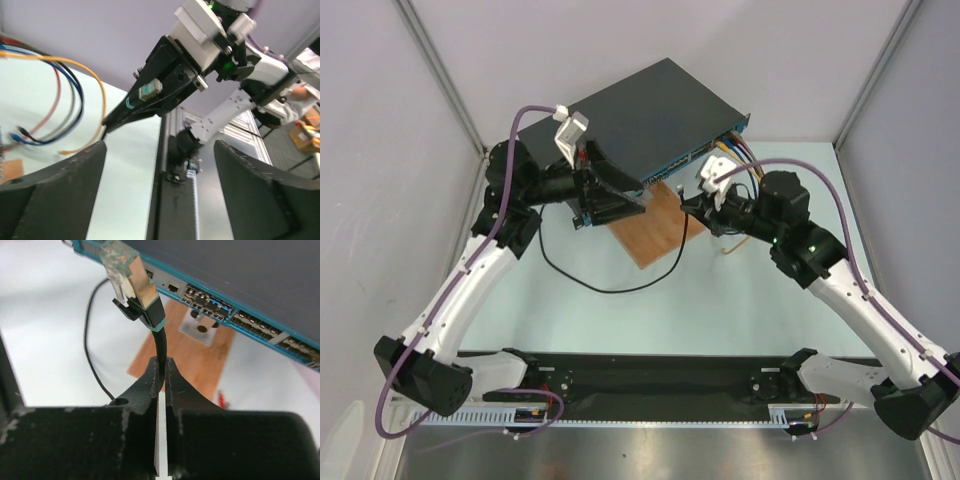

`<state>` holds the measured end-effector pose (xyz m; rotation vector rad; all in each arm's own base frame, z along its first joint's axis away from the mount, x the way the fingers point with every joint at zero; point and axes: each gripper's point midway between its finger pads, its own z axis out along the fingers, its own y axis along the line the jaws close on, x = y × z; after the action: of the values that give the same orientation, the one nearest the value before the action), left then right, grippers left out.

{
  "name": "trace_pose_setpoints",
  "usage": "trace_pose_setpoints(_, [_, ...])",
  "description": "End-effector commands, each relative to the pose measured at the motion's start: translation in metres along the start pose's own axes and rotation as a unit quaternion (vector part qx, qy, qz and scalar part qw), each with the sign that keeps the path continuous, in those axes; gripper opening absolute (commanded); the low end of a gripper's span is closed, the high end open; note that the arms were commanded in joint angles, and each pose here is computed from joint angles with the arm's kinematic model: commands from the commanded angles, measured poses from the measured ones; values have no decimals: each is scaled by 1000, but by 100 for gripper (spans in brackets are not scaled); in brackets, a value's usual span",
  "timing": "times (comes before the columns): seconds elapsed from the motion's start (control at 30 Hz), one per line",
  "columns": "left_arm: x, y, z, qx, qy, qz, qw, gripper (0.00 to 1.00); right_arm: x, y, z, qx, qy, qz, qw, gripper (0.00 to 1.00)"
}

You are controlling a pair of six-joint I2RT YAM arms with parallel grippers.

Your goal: Insert the plug into the switch port

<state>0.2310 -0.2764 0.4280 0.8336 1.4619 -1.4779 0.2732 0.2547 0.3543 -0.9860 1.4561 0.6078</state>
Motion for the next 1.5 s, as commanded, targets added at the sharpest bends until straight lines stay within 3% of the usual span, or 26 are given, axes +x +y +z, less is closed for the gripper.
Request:
trace_pose_setpoints(0.0, [25,-13,-10,-1,34,-77,996,96,4,-7,-7,48,32,-158,986,0])
trace_pose_setpoints(0.13, [55,-8,-14,-14,66,-177,982,100,14,1,-7,63,62,-255,963,0])
trace_pose_setpoints(0.27, [71,-12,-12,-7,82,-221,972,97,13,6,-3,81,64,-319,942,0])
trace_pose_setpoints(0.5, [90,-17,1,7,102,-279,955,90,11,12,4,95,56,-358,927,0])
trace_pose_setpoints(0.77, [98,-1,12,-7,107,-315,943,74,13,23,11,84,56,-395,913,0])
trace_pose_setpoints(0.9, [95,-4,16,3,108,-302,947,56,15,25,14,84,61,-410,906,0])
trace_pose_setpoints(0.93, [96,-6,16,7,111,-299,948,45,15,25,14,85,61,-411,906,0])
trace_pose_setpoints(1.0, [95,-7,14,9,114,-282,953,32,18,26,14,78,67,-414,904,0])
trace_pose_setpoints(1.03, [97,-7,14,10,119,-278,953,17,20,27,14,74,70,-417,903,0])
trace_pose_setpoints(1.07, [101,-7,12,7,128,-281,951,10,22,28,14,71,72,-415,904,0])
trace_pose_setpoints(1.13, [101,-6,11,9,137,-253,958,0,21,29,12,67,73,-409,907,0])
trace_pose_setpoints(1.17, [108,-5,9,2,151,-265,953,0,27,30,11,57,84,-403,909,0])
trace_pose_setpoints(1.2, [104,-3,9,0,151,-235,960,0,31,34,10,44,85,-379,921,5])
trace_pose_setpoints(1.27, [111,-2,6,-7,168,-231,958,0,40,39,2,4,110,-350,930,27])
trace_pose_setpoints(1.3, [106,-1,5,-7,168,-186,968,0,41,49,0,-26,105,-323,940,49])
trace_pose_setpoints(1.37, [113,1,-1,-22,188,-173,967,0,45,52,-13,-57,119,-288,948,62])
trace_pose_setpoints(1.4, [108,1,-3,-18,192,-124,973,0,45,62,-16,-85,110,-250,958,69])
trace_pose_setpoints(1.47, [118,6,-11,-32,219,-84,972,0,39,57,-29,-98,112,-196,969,71])
